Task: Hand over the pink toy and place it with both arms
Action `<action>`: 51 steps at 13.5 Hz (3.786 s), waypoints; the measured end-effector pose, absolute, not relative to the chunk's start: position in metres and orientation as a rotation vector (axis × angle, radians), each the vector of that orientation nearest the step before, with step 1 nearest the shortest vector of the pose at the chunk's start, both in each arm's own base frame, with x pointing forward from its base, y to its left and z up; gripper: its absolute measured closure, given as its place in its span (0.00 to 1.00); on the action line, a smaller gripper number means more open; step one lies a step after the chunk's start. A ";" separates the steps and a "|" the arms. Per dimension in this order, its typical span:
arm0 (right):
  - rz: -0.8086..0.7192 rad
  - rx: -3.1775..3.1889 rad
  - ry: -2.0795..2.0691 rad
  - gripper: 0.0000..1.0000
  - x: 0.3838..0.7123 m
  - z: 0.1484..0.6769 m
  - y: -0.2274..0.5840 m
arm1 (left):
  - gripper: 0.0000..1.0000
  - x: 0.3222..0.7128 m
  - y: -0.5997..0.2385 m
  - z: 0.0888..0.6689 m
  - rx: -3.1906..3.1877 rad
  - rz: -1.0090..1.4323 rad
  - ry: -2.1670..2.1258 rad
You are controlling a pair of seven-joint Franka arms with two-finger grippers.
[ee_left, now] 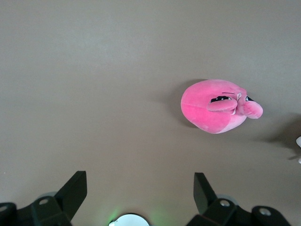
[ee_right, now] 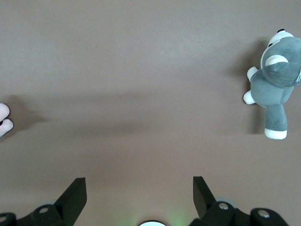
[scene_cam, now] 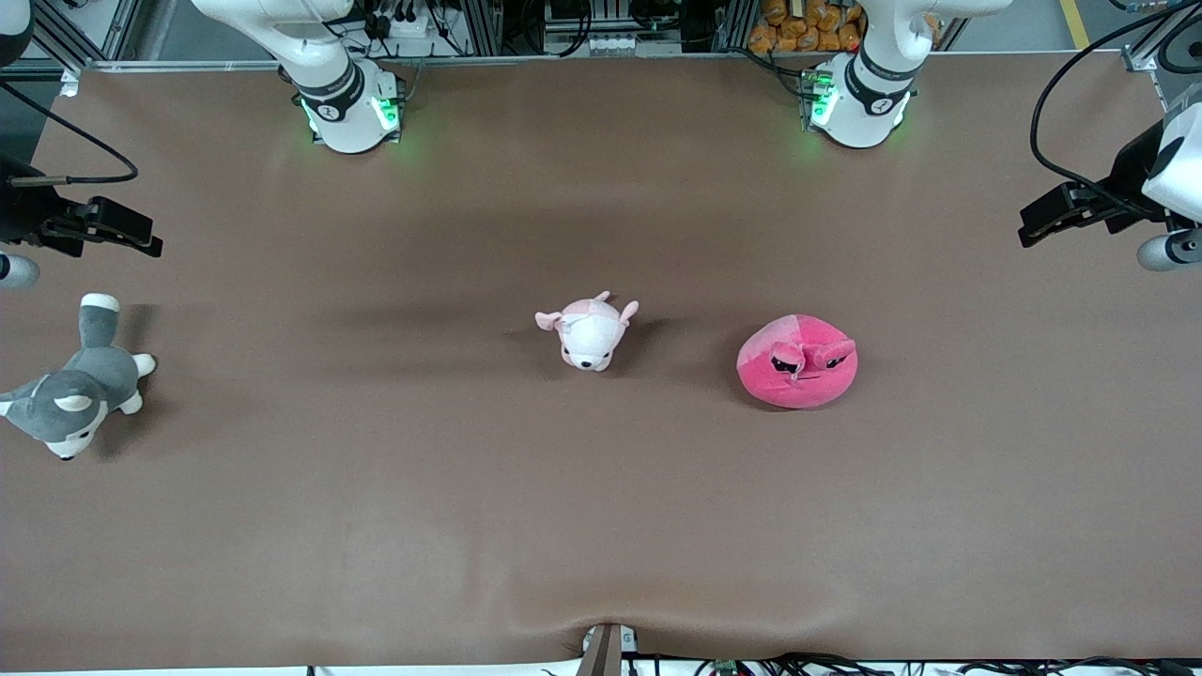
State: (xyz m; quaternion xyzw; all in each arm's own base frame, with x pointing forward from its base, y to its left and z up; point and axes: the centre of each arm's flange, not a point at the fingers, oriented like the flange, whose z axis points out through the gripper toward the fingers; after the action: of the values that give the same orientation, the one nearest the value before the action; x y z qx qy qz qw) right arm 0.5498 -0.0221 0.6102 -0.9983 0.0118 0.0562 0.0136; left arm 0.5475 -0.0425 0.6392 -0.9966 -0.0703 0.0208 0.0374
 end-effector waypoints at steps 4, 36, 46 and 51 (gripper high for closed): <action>0.175 -3.109 0.036 0.00 0.550 0.610 -0.022 | 0.00 0.547 -0.043 0.638 -3.057 0.076 -0.214; 0.191 -3.108 0.031 0.00 0.553 0.605 -0.020 | 0.00 0.545 -0.053 0.569 -2.878 0.251 -1.147; 0.198 -3.108 0.031 0.00 0.554 0.602 -0.020 | 0.00 0.583 -0.093 0.478 -2.456 0.452 -1.848; 0.199 -3.108 0.030 0.00 0.554 0.602 -0.020 | 0.00 0.598 -0.095 0.437 -2.194 0.462 -2.083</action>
State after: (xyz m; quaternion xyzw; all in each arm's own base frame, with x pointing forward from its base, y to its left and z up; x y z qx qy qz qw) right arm 0.5538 -0.0202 0.6020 -0.9978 0.0098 0.0639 0.0135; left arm 0.5984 -0.0947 0.4372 -0.7163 -0.6801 0.1508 0.0409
